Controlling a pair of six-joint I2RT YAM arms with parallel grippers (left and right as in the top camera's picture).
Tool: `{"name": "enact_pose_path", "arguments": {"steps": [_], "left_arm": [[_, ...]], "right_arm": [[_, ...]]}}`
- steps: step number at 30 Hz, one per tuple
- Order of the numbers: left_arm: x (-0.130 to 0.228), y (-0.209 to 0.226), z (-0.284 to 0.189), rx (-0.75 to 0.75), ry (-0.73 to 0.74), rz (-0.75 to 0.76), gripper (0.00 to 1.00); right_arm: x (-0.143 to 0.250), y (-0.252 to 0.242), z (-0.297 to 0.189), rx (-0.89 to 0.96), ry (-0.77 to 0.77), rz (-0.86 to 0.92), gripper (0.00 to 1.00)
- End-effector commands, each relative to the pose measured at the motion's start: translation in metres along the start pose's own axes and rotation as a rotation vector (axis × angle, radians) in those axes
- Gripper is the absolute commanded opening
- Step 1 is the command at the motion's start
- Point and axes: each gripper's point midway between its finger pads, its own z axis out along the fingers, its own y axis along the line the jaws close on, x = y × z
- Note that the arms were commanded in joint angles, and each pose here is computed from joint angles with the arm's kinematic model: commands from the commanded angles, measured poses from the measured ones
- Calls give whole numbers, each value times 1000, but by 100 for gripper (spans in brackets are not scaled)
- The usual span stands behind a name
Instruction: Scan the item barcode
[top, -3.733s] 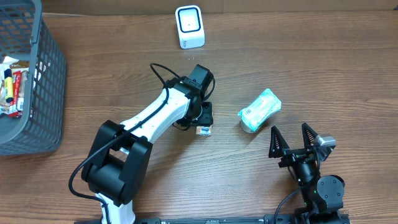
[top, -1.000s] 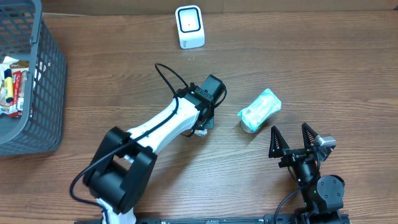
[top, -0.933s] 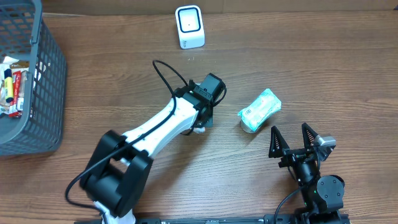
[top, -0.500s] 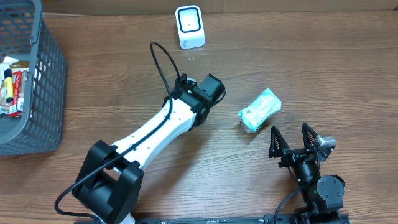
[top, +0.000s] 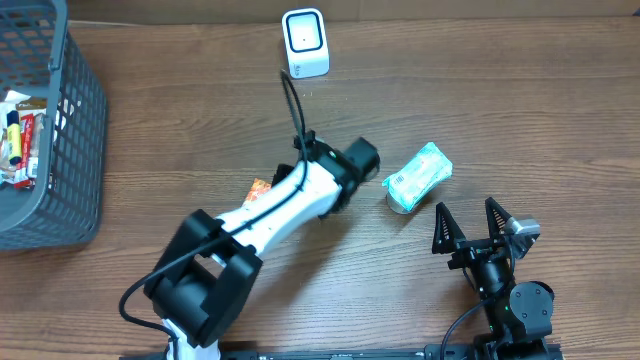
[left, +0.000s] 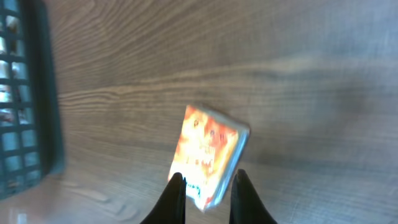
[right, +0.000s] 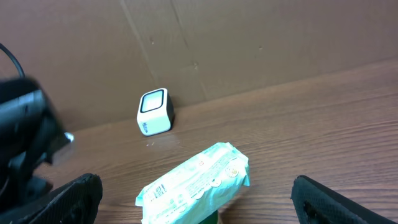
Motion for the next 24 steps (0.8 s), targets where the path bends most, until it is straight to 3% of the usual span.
{"name": "enact_pose_path", "arguments": {"steps": [1, 7, 13, 24], "left_arm": [[-29, 12, -12, 183, 22, -5, 15], [-33, 30, 14, 436, 136, 52, 40], [-27, 40, 26, 806, 162, 97, 49], [18, 26, 64, 872, 227, 96, 49]], "right_arm": [[1, -5, 0, 18, -8, 1, 100], [1, -5, 0, 18, -7, 1, 100], [1, -5, 0, 19, -8, 1, 100], [1, -5, 0, 18, -8, 1, 100]]}}
